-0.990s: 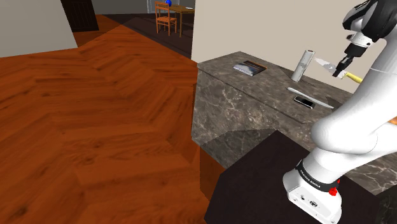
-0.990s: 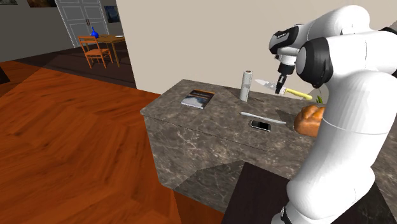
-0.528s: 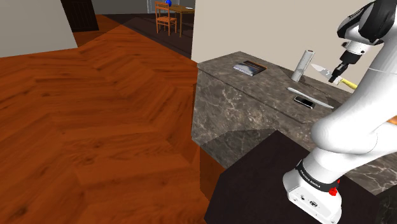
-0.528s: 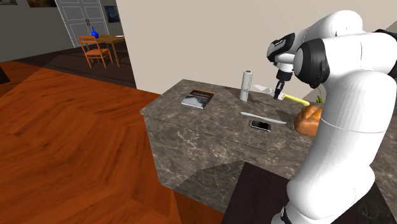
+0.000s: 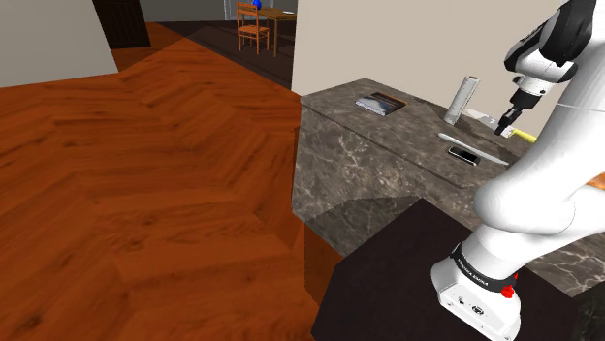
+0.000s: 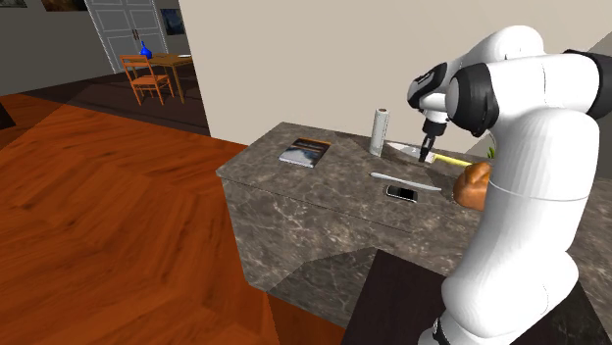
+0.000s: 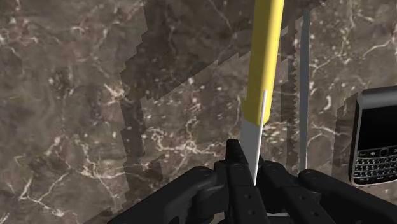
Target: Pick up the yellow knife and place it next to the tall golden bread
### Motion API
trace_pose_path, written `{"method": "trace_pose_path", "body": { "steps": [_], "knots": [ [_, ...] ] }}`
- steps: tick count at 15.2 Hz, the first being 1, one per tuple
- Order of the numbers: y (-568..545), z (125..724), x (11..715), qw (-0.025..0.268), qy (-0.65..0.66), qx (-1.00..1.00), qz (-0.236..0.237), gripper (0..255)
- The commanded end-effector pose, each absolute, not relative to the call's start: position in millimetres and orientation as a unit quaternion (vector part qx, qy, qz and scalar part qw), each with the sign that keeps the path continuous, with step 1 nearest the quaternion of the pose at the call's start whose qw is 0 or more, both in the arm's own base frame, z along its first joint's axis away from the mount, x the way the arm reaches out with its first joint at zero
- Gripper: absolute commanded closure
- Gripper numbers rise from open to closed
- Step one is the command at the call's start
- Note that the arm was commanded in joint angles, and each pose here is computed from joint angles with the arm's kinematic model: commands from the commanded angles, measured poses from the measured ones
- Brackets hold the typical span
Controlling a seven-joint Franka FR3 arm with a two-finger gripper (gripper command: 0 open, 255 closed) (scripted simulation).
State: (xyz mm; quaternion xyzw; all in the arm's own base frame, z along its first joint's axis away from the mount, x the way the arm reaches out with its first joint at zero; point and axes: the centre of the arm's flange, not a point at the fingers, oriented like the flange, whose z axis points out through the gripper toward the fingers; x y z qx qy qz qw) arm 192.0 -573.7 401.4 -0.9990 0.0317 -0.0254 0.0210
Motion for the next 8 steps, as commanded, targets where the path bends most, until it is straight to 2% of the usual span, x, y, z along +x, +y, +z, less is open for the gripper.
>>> {"method": "trace_pose_path", "body": {
  "steps": [1,8],
  "knots": [
    [-573,391,191,0.021,0.032,-0.999,-0.025,255],
    [-573,354,191,0.021,0.032,-0.999,-0.025,255]
  ]
}}
